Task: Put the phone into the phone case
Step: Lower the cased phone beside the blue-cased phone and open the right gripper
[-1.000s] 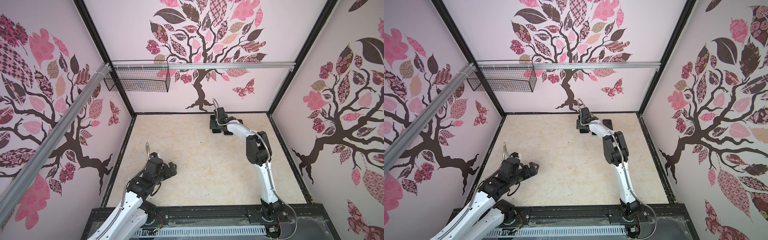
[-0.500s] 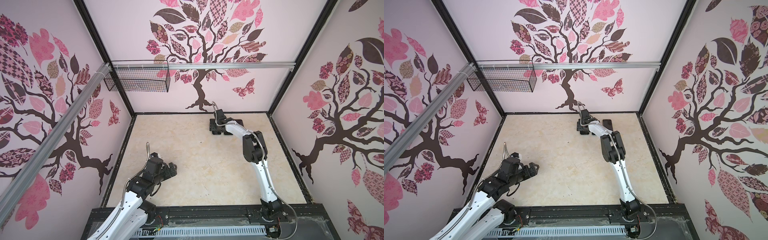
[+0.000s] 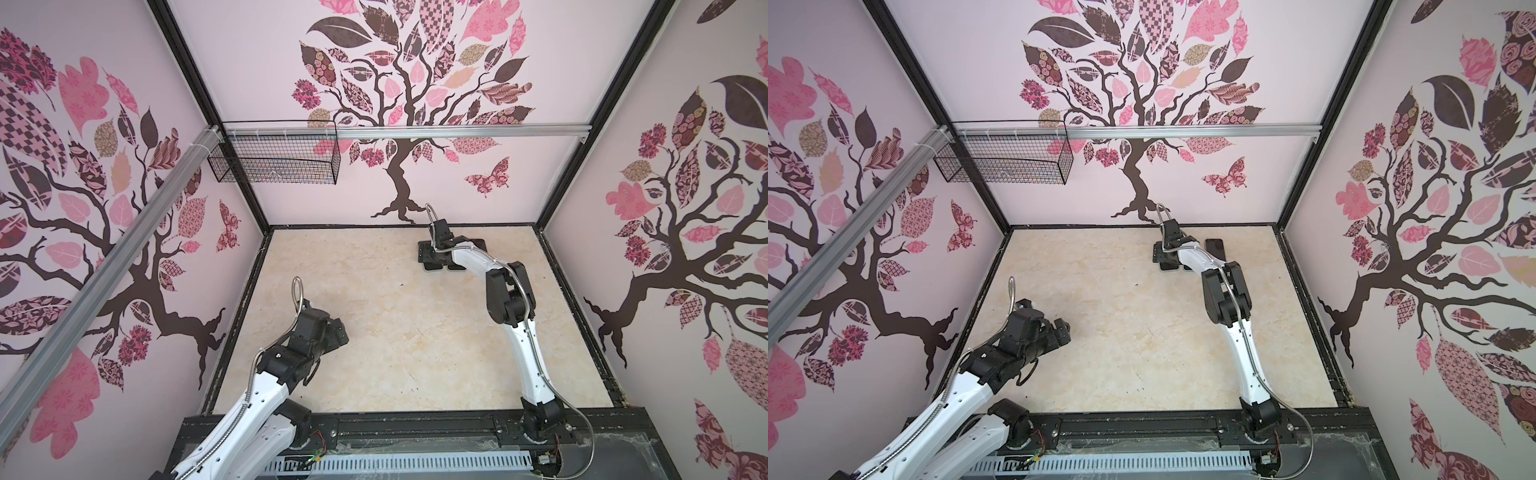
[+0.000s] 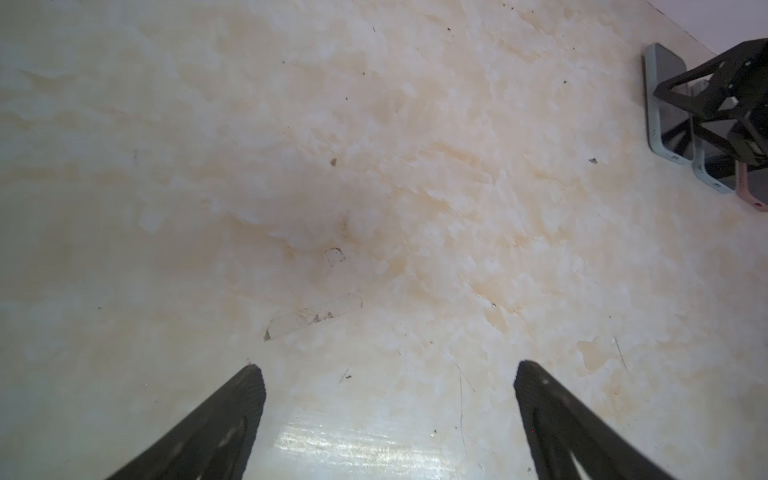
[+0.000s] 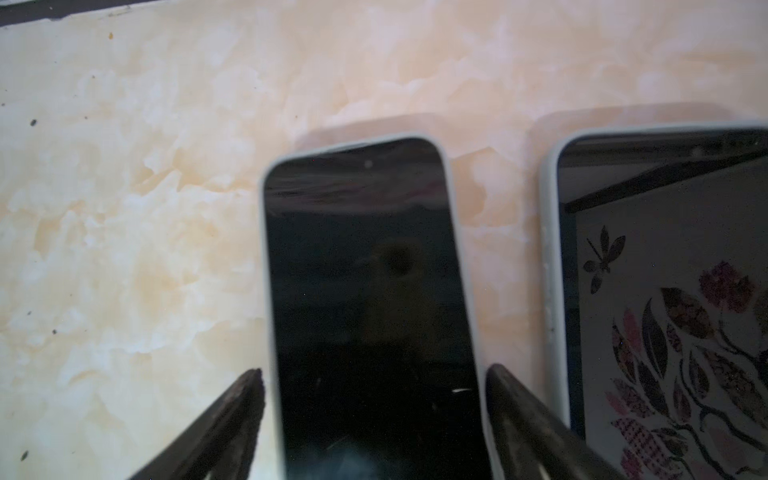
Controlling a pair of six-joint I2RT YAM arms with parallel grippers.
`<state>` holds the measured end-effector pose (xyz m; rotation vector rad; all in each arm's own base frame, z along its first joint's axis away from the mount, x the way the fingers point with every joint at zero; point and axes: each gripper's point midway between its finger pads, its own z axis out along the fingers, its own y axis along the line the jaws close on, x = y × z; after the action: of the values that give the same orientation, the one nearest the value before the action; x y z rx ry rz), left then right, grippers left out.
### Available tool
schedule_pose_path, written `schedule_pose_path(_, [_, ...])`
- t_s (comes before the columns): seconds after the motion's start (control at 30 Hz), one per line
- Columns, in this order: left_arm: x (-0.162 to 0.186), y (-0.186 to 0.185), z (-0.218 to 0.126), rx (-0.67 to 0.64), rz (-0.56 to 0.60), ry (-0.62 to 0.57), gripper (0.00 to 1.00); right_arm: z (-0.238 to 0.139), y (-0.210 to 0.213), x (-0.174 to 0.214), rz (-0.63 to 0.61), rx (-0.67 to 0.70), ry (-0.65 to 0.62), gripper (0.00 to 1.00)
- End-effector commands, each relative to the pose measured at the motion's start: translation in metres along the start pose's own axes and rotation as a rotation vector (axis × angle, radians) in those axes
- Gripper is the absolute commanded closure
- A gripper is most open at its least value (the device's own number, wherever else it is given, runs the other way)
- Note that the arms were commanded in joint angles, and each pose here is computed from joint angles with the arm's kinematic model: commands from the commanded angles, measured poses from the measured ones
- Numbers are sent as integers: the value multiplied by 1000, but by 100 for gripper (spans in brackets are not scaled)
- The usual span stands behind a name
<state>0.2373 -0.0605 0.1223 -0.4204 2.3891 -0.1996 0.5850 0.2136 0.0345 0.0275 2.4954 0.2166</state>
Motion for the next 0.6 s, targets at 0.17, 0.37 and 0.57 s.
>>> schedule_pose_path(0.17, [-60, 3, 4, -160, 77, -189, 3, -51, 7, -31, 4, -75, -67, 0])
schedule_pose_path(0.37, [-94, 27, 7, -388, 150, -342, 3, -126, 14, -42, -95, -174, -208, 1])
schedule_pose_path(0.57, [-110, 41, 22, -441, 154, -374, 3, -203, -25, -27, -154, -75, -411, 0])
